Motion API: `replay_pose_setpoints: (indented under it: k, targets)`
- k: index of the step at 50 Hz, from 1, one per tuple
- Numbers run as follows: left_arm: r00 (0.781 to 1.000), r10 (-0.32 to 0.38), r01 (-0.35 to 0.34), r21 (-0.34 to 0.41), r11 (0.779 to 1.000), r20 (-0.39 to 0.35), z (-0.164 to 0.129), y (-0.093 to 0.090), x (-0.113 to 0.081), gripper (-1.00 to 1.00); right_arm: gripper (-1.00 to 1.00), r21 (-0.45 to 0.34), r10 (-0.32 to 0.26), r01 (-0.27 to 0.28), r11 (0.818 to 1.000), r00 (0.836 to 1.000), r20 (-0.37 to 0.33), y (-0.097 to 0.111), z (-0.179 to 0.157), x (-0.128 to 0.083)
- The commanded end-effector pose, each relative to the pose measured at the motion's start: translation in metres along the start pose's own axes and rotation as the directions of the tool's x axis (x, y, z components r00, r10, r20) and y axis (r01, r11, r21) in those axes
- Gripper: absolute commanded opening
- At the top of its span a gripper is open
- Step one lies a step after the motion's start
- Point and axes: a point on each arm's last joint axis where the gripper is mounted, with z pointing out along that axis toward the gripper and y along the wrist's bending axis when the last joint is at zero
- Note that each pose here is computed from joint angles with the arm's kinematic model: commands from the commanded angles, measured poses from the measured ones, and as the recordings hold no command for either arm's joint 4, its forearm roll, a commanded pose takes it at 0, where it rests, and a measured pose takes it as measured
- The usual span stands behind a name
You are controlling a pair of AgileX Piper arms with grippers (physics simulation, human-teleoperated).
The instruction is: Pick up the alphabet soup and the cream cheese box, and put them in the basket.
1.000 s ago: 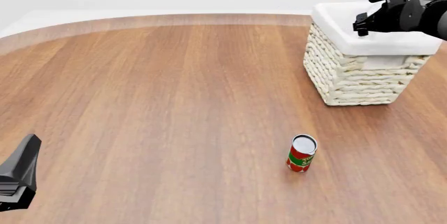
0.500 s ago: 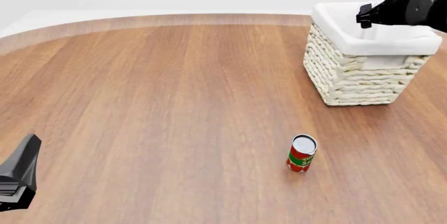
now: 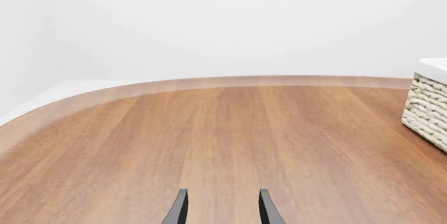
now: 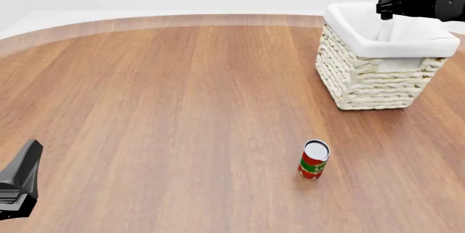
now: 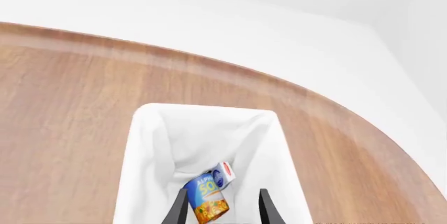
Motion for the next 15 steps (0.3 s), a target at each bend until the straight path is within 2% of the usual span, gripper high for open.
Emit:
replay_pose_setpoints:
  k: [1,15]
  targets:
    - [1.0,0.0,0.0,0.0,1.0,0.0,0.0,0.0,0.0,1.0,1.0,0.006,0.019,-0.019,1.0,0.999,0.037,0.0,-0.025,-0.005]
    - [1.0,0.0,0.0,0.0,1.0,0.0,0.0,0.0,0.0,1.0,1.0,0.027,0.035,-0.037,0.999,0.996,0.081,-0.006,-0.059,-0.008]
